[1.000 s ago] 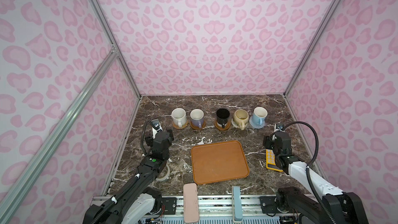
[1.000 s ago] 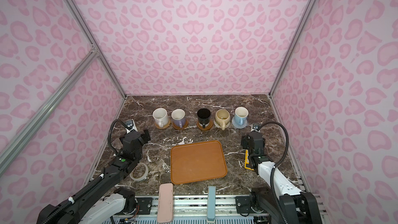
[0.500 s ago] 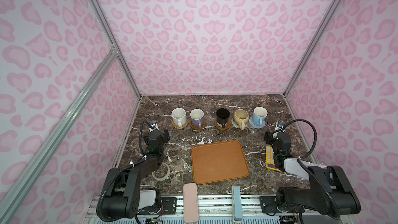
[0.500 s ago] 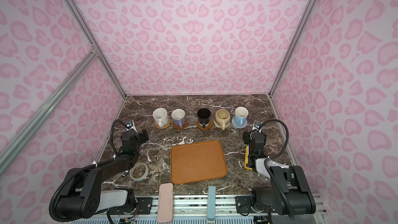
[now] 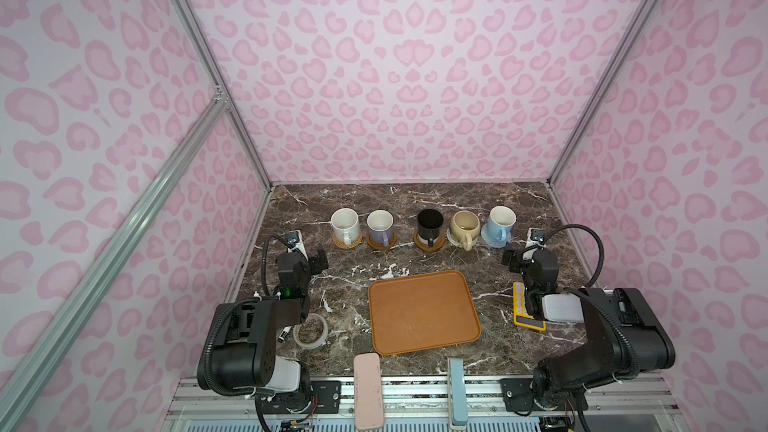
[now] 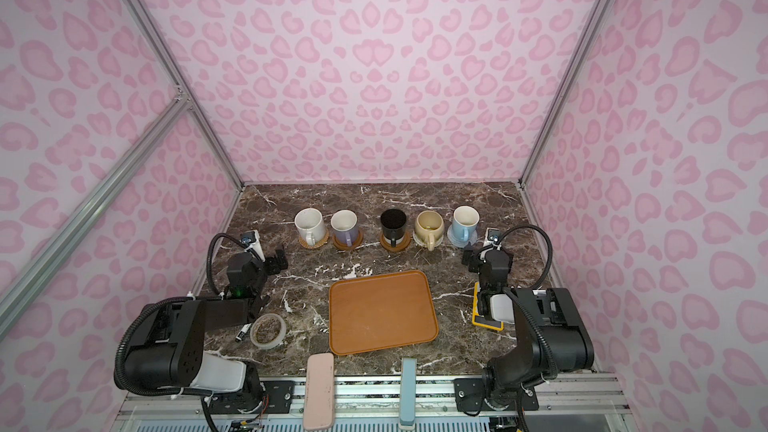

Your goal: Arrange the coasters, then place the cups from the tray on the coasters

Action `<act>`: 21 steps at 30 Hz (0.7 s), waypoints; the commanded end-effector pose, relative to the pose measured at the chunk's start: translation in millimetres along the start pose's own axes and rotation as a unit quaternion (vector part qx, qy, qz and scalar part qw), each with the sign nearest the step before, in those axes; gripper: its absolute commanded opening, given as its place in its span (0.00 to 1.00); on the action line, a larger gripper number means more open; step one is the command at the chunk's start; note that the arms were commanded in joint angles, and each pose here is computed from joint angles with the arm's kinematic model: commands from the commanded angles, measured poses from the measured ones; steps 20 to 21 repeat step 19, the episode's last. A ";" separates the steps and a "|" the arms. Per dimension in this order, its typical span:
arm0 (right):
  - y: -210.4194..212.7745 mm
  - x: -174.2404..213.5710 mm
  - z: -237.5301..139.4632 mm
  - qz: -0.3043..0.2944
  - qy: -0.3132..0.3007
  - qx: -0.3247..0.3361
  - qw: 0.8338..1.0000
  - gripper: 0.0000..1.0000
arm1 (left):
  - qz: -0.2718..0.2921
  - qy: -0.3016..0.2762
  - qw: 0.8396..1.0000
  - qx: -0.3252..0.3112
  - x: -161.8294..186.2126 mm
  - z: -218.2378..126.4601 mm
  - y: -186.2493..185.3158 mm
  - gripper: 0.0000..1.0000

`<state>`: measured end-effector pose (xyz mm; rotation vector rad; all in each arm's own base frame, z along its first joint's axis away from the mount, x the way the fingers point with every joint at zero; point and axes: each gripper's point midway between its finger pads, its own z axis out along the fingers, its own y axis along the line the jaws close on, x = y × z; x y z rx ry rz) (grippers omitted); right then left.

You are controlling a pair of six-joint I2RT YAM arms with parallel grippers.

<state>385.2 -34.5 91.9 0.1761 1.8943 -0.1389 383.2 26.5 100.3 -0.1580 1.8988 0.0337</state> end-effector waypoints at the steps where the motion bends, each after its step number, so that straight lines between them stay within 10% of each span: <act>1: 2.2 -7.2 0.4 -0.002 -0.014 -0.004 1.000 0.99 | 0.010 -0.029 0.999 0.021 -14.8 0.8 -7.9 0.97; 21: 5.4 -6.8 1.6 -0.014 -0.010 -0.002 1.000 0.99 | 0.020 -0.030 0.999 0.014 -15.1 -0.1 -10.9 0.97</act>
